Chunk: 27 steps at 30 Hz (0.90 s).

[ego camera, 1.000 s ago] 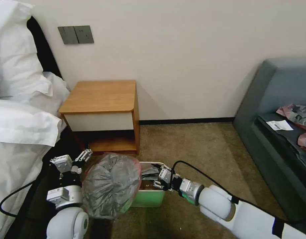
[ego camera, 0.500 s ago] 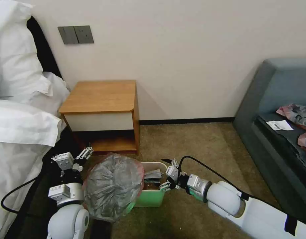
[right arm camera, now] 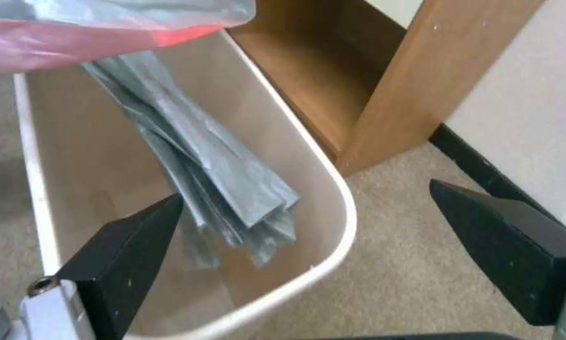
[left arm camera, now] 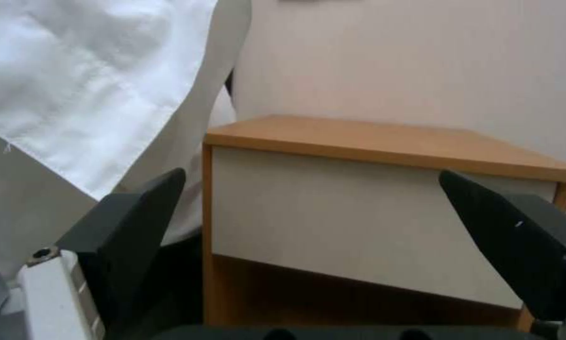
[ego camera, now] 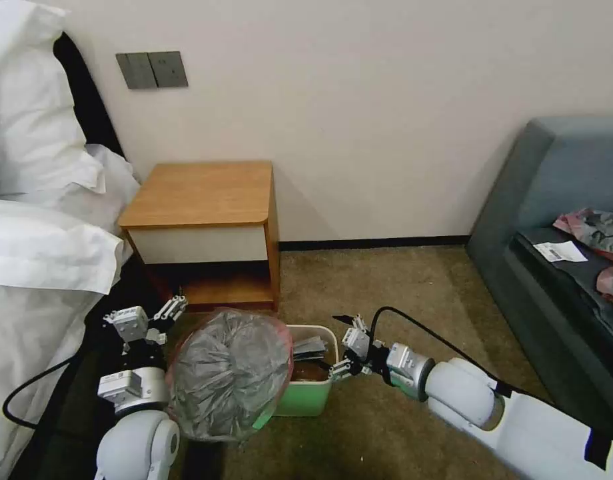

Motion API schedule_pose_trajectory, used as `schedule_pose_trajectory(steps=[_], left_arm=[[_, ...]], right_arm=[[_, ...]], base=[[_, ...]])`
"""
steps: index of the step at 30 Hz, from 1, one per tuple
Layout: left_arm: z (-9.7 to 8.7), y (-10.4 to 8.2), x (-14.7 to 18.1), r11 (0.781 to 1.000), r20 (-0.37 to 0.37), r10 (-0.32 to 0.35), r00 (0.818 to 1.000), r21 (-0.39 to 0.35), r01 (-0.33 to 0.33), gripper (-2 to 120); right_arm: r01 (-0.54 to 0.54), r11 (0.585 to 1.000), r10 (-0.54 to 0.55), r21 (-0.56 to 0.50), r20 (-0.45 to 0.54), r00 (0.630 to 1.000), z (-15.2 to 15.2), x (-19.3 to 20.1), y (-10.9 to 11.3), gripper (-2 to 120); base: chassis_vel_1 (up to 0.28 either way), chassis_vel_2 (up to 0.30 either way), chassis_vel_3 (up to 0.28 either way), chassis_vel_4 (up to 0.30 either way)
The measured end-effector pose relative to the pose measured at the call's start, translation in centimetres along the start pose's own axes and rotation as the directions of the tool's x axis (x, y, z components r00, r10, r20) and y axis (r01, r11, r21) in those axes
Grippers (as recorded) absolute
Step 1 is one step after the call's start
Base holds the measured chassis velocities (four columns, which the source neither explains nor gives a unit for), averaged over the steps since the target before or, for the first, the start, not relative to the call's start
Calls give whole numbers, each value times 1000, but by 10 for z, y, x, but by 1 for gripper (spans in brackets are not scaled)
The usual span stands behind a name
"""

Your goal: Pick up the garbage bag from the table and place it over the trash can.

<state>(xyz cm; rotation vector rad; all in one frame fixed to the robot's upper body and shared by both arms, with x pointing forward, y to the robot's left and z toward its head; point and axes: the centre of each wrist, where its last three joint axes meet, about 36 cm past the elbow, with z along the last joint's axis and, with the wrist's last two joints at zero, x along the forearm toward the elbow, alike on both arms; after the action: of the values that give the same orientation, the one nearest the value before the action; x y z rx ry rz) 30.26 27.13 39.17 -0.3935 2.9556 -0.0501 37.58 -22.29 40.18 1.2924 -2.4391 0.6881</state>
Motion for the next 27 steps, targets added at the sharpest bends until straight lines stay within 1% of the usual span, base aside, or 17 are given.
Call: schedule_pose_trajectory(steps=[10,12,17,22,23,24,25,26,27], left_arm=[[0,-1,0,1000,2,5,1000,-8,-5,100],[-1,-2,-1,1000,4,9,1000,-12,-9,100],[-4,-2,-1,1000,8,15,1000,-15,-15,100],[-7,-1,0,1000,11,22,1000,-21,-22,100],[-10,-1,1,1000,12,25,1000,-17,-24,100],[-17,-2,2,1000,9,28,1000,4,-28,100],[-17,-2,2,1000,9,28,1000,4,-28,100],[-24,-3,3,999,5,32,999,27,-32,100],[-43,-5,5,996,-14,45,999,84,-43,100]], right_arm=[[-18,1000,18,2,4,1000,-2,20,-6,100],[-51,999,51,2,21,998,-1,33,-10,100],[-87,996,88,-11,46,995,0,44,-9,100],[-117,992,119,-38,79,990,-1,50,-4,100],[-125,991,128,-44,87,988,0,50,-2,100],[-131,990,135,-48,92,987,0,51,-2,100],[-131,990,135,-48,92,987,0,51,-2,100],[-137,989,142,-53,96,985,1,51,-1,100],[-147,987,153,-61,105,983,3,52,1,100]], base=[[0,0,0,0],[0,0,0,0],[0,0,0,0],[0,0,0,0],[0,0,0,0],[0,0,0,0],[0,0,0,0],[0,0,0,0],[0,0,0,0]])
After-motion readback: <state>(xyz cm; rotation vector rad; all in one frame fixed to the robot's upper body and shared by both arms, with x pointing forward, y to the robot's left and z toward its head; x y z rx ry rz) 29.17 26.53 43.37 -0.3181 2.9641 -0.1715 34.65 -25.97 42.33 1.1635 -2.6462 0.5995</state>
